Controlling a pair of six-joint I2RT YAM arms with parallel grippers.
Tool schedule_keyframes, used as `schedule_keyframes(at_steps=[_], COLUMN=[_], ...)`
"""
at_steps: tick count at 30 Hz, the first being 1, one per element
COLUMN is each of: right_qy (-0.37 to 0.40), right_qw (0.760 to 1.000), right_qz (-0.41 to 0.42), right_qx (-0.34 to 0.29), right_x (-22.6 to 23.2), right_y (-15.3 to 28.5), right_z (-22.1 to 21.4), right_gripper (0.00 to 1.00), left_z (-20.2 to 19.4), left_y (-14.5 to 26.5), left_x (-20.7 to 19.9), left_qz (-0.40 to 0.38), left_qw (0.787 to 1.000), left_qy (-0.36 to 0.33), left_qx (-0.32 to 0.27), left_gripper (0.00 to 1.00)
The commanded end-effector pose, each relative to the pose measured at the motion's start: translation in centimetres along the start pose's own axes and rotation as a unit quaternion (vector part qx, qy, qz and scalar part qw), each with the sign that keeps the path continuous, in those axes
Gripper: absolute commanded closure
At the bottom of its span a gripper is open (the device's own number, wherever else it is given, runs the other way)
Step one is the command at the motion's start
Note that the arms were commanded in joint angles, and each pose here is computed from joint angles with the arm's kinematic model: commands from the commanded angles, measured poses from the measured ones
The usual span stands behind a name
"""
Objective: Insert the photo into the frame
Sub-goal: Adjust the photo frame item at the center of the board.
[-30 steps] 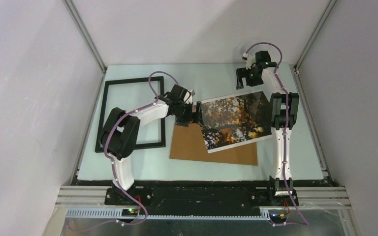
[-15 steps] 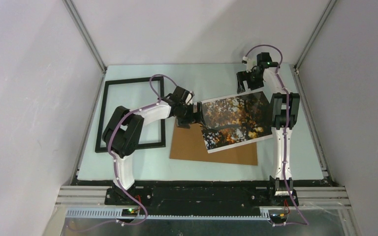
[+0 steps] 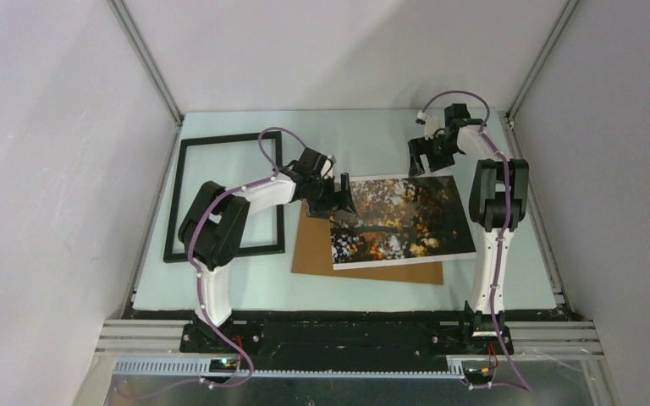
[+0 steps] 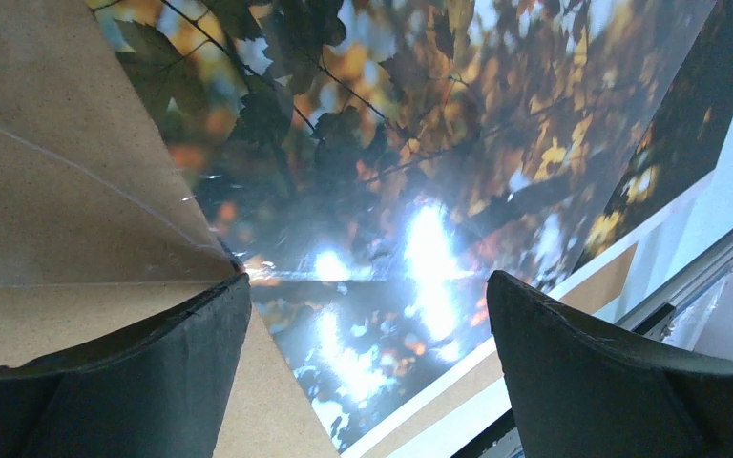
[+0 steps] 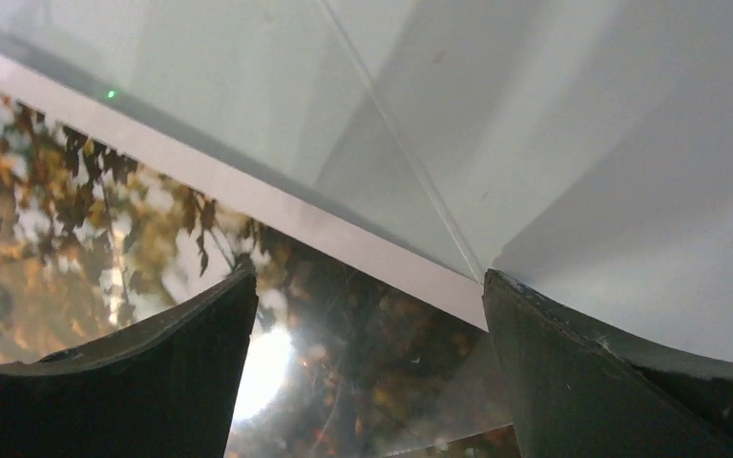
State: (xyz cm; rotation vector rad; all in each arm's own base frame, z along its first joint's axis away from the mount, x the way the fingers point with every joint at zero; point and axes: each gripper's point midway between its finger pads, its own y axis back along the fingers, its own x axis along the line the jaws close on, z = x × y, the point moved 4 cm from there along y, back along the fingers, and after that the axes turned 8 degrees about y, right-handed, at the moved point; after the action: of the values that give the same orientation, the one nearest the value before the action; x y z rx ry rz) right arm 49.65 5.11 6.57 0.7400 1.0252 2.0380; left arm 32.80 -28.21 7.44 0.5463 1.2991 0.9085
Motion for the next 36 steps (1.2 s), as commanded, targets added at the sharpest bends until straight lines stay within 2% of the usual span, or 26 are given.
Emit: schedule_keyframes(at_steps=[1, 9, 15, 22, 28, 33, 36], right_qy=[-0.032, -0.052, -0.057, -0.066, -0.083, -0.079, -0.078], right_qw=[0.998, 0.996, 0.995, 0.995, 0.996, 0.994, 0.992], right_qz=[0.035, 0.05, 0.062, 0.04, -0.013, -0.052, -0.05], right_qx=[0.038, 0.055, 0.062, 0.066, 0.003, -0.063, -0.08], right_x=[2.8, 6.5, 9.4, 11.3, 10.3, 8.8, 7.9], right_y=[1.1, 3.1, 4.6, 7.1, 10.0, 10.5, 9.7], right_z=[-3.5, -8.5, -10.6, -13.0, -11.2, -7.9, -6.3], right_gripper=[0.09, 0.12, 0.13, 0.14, 0.12, 0.11, 0.1], left_z=[-0.3, 0.2, 1.2, 2.7, 3.2, 3.4, 3.2], left_y=[-0.2, 0.6, 1.3, 2.9, 3.3, 4.2, 4.8], left_x=[0.7, 0.9, 0.8, 1.0, 0.8, 0.8, 0.7], left_qz=[0.016, 0.024, 0.03, 0.047, 0.049, 0.053, 0.053], left_qw=[1.0, 0.998, 0.995, 0.986, 0.98, 0.974, 0.973], left_qy=[-0.004, -0.037, -0.074, -0.131, -0.173, -0.197, -0.201], left_qx=[-0.018, -0.039, -0.061, -0.094, -0.089, -0.096, -0.101], left_gripper=[0.0, 0.0, 0.0, 0.02, 0.02, 0.02, 0.02])
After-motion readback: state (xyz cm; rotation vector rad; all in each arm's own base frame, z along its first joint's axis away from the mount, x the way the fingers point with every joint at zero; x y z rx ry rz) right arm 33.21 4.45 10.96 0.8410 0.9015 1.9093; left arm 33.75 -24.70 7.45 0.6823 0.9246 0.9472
